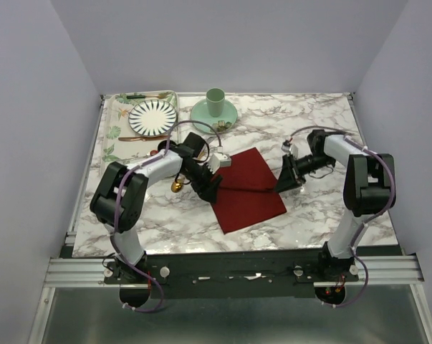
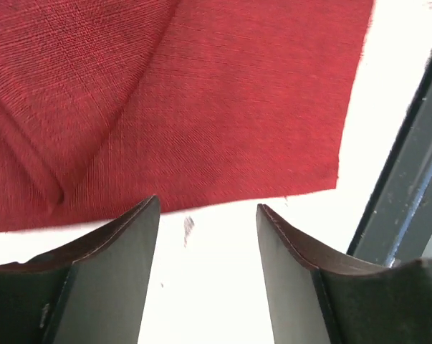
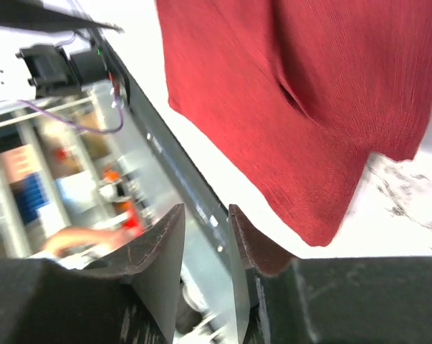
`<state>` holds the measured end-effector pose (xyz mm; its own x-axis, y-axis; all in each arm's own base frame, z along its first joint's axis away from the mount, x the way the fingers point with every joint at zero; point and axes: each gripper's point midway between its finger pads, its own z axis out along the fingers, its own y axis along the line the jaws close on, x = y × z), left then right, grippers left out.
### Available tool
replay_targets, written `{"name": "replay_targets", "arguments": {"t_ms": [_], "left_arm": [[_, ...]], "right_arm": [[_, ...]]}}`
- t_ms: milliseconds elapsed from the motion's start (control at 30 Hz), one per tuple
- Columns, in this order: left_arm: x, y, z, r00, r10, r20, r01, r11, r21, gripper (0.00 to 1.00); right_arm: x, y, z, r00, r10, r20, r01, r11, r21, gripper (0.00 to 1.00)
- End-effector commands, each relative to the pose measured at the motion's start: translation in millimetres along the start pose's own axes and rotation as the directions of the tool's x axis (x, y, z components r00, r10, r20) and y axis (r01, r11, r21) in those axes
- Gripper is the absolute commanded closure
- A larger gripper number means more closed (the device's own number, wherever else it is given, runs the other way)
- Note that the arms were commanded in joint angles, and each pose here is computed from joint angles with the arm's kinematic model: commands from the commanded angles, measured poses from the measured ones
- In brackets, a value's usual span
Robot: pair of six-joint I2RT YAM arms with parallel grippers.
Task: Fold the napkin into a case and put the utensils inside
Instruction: Rotate the square-folded napkin at the center of the board, then smooth out the square-folded napkin at the center of the board.
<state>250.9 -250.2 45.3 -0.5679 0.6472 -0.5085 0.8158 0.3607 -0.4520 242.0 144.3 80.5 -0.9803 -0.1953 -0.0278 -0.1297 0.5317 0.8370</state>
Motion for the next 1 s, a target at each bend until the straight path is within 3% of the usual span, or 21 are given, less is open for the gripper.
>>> {"name": "replay_targets", "arguments": {"t_ms": [0,167,333,500,967], "left_arm": [[-53,3,-38,0.974,0.163,0.157,-0.146,0.983,-0.115,0.30],[-97,42,-54,0.970,0.189,0.156,-0.152,0.964,-0.217,0.29],[-113,69,-47,0.976,0.159,0.147,-0.119,0.962,-0.247,0.29],[-118,85,-27,0.985,0.088,0.151,-0.053,0.974,-0.220,0.29],[-100,91,14,0.991,-0.061,0.123,0.072,0.994,-0.088,0.29]], "right_arm": [[-35,24,-31,0.982,-0.176,0.073,0.167,0.979,0.113,0.60],[-73,12,-47,0.969,-0.216,0.122,0.180,0.950,0.257,0.56],[-107,-5,-57,0.960,-0.213,0.181,0.135,0.921,0.365,0.45],[-119,-34,-51,0.971,-0.161,0.175,0.076,0.908,0.412,0.44],[-114,-64,-14,0.991,-0.017,0.136,-0.025,0.951,0.307,0.45]]}}
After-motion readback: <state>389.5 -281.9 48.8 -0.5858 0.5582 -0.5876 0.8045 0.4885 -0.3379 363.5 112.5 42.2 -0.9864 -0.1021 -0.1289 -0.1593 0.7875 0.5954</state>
